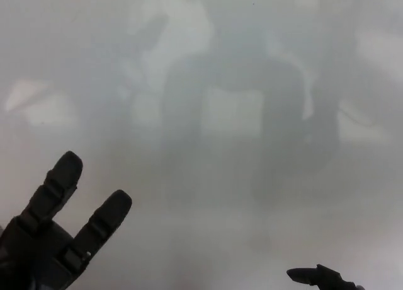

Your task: A magnetic marker holder is on the left hand side of the white board, the robot put the index and middle finger into the opening of the container and pull off the magnetic holder and hand it to a human on the left hand side.

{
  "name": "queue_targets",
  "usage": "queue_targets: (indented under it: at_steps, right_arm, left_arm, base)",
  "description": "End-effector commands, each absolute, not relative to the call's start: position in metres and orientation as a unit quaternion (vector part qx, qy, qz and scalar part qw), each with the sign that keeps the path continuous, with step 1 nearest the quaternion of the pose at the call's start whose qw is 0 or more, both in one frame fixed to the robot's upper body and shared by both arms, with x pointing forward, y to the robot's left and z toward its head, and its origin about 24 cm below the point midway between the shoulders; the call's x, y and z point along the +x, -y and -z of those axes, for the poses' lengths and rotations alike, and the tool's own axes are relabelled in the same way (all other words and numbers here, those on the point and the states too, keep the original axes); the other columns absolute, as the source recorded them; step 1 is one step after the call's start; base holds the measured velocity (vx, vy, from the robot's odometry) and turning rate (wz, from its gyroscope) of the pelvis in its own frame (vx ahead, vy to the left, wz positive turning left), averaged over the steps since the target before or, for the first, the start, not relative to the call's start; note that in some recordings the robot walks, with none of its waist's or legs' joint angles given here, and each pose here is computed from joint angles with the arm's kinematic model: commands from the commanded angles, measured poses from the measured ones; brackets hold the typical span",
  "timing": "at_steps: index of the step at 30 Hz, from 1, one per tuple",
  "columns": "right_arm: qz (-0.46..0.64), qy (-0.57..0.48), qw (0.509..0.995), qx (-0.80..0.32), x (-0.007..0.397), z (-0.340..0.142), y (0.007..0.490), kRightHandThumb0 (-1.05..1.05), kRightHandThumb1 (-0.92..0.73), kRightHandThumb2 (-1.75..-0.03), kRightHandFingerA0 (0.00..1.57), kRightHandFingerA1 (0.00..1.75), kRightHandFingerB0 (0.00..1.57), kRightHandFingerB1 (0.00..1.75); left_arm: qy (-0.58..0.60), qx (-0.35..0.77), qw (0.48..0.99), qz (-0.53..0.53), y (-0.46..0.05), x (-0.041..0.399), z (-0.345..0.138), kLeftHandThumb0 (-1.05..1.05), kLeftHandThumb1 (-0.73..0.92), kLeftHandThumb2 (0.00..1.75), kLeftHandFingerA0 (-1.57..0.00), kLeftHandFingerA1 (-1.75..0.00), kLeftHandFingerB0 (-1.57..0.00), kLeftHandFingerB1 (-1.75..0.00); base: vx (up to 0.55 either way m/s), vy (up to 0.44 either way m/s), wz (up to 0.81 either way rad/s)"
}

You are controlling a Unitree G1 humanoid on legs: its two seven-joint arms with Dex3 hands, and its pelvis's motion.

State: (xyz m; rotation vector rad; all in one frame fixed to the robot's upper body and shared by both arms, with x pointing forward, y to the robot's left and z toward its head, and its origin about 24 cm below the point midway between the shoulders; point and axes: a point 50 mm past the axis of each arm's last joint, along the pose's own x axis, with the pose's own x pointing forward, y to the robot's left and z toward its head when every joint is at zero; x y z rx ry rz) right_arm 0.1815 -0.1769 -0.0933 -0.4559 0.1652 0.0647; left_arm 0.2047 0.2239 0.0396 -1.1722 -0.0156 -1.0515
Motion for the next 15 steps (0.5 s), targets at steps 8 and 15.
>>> queue_targets:
  at_steps: [8,15]
  right_arm:
    - [-0.039,-0.110,0.966,-0.232,0.166,0.101,0.183,-0.50,-0.79,-0.64,0.89,0.59,0.68,0.44]
    - [-0.050,-0.125,0.964,-0.230,0.153,0.107,0.180,-0.46,-0.64,-1.04,0.86,0.76,0.56,0.61]
  left_arm:
    - [-0.219,-0.126,0.954,0.161,-0.255,0.174,0.047,-0.63,0.45,0.84,-0.36,-0.52,-0.23,-0.42]
    - [-0.283,-0.141,0.943,0.099,-0.253,0.146,0.081,-0.73,0.84,0.66,-0.43,-0.38,-0.29,-0.30]
  base:
    - [0.00,0.000,0.00]
    - [0.00,0.000,0.00]
